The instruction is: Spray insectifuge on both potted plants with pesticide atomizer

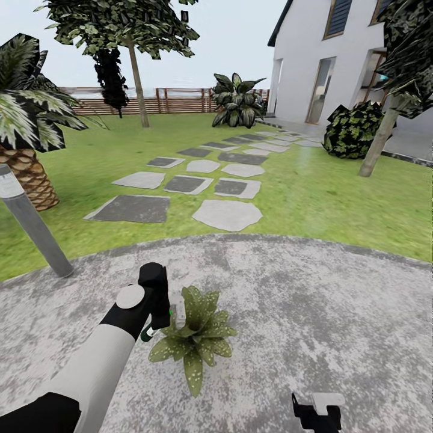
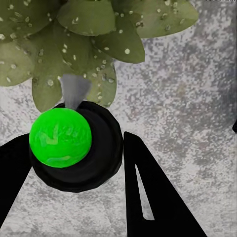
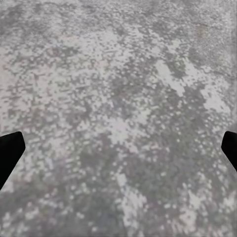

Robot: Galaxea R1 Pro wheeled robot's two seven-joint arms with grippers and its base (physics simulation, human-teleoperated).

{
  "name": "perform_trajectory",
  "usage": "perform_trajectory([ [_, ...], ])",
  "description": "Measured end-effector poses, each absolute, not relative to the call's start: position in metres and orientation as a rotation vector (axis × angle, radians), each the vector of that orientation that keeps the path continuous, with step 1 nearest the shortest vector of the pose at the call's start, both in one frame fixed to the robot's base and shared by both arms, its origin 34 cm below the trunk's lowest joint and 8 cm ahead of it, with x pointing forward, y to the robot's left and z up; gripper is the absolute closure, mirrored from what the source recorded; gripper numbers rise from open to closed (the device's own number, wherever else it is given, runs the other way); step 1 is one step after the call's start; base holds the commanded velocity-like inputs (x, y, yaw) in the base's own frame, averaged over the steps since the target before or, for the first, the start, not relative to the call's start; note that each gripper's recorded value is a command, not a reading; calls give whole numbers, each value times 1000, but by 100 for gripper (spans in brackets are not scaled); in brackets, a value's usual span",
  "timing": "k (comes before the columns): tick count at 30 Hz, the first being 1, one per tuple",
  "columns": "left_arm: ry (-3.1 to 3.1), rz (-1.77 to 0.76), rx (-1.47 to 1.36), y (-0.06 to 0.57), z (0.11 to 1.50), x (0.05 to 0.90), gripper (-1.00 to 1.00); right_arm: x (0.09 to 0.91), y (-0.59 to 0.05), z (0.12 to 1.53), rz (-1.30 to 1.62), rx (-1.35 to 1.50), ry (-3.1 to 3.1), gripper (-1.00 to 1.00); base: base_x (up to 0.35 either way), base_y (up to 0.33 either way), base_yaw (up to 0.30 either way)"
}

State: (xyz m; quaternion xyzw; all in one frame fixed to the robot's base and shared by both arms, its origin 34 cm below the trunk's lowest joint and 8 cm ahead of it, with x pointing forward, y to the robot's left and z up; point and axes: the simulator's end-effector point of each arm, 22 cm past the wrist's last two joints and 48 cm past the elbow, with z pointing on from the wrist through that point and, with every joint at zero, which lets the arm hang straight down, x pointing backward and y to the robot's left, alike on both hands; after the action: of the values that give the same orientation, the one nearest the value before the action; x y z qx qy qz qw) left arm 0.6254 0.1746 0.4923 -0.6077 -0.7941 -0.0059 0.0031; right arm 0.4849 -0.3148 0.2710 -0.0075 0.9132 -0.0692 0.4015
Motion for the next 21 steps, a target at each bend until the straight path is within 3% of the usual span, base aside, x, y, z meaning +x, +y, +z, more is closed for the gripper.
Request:
perform_trajectory([
  [5, -2495, -23, -1910, 174, 494, 626, 100, 486, -316, 272, -176, -19, 2305, -100, -36, 0, -195],
  [13, -2502, -35, -1911, 176, 497, 628, 100, 488, -315, 275, -175, -18, 2298, -100, -273, 0, -174],
  [21, -2502, -45, -1913, 176, 499, 628, 100, 489, -316, 276, -176, -17, 2295, -100, -19, 0, -179],
])
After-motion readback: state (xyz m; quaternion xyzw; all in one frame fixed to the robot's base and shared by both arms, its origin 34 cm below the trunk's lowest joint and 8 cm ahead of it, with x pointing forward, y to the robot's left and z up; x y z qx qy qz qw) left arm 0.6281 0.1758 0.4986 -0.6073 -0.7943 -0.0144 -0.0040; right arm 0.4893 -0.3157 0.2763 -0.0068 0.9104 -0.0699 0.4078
